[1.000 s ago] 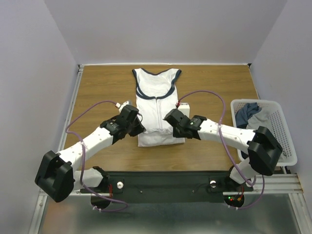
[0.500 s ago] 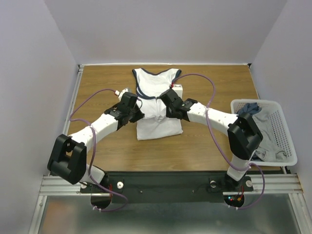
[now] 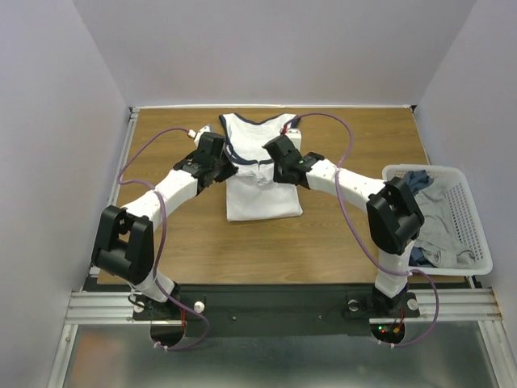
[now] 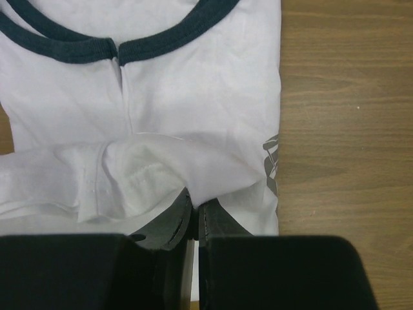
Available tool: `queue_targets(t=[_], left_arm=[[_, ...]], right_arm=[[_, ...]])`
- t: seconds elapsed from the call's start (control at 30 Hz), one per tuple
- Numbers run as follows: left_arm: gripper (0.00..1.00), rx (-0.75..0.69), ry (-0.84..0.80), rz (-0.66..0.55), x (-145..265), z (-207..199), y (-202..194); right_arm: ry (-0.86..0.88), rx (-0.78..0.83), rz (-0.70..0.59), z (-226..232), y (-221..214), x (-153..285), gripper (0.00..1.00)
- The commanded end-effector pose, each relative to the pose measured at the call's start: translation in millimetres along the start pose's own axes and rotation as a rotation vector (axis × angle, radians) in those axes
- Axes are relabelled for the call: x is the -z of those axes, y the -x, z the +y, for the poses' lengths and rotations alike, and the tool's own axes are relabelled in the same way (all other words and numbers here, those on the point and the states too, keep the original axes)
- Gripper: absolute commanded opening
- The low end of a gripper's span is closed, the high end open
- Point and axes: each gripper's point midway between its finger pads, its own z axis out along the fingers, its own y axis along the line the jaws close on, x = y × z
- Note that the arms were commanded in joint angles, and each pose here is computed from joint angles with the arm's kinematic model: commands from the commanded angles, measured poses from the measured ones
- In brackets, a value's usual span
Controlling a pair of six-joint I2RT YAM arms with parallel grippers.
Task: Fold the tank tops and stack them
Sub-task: Fold the tank top
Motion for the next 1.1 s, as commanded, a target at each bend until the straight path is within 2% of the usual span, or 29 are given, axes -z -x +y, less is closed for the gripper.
queue_targets(t=[0.0, 0.37, 0.47, 0.57, 0.6, 0.63, 0.67, 0.77, 0.8, 0.87, 1.07], left_arm=[[0.0, -0.019, -0.06, -0.056, -1, -24, 28], [0.0, -0.016, -0.051, -0.058, -32, -20, 43], [0.0, -0.028, -0.09, -0.024, -42, -22, 40], [0.02, -0.024, -0.109, -0.004, -55, -16, 38], [0.1, -0.022, -0.129, -0.023, -57, -18, 43], [0.2, -0.023, -0.136, -0.03, -58, -17, 46], [0.37, -0.025, -0.15, -0.047, -59, -19, 51], [0.56, -0.018, -0.168, -0.071, -58, -18, 62], [0.62, -0.017, -0.179, -0.092, -56, -20, 69], [0.67, -0.029, -0.207, -0.119, -50, -27, 81], [0.67, -0.03, -0.203, -0.155, -32, -28, 93]], right_arm=[[0.042, -0.041, -0.085, 11, 40, 1, 0.0], [0.019, -0.064, -0.076, 1, 52, -24, 0.0], [0.02, -0.069, -0.069, 1, 53, -32, 0.01], [0.027, -0.068, -0.064, 3, 54, -40, 0.08], [0.028, -0.068, -0.065, 3, 55, -42, 0.21], [0.028, -0.069, -0.063, 4, 54, -45, 0.28], [0.027, -0.07, -0.066, 3, 57, -46, 0.4], [0.031, -0.073, -0.076, 5, 62, -45, 0.55], [0.033, -0.073, -0.083, 6, 65, -43, 0.63], [0.033, -0.079, -0.104, 5, 74, -37, 0.68], [0.04, -0.076, -0.118, 1, 78, -24, 0.68]])
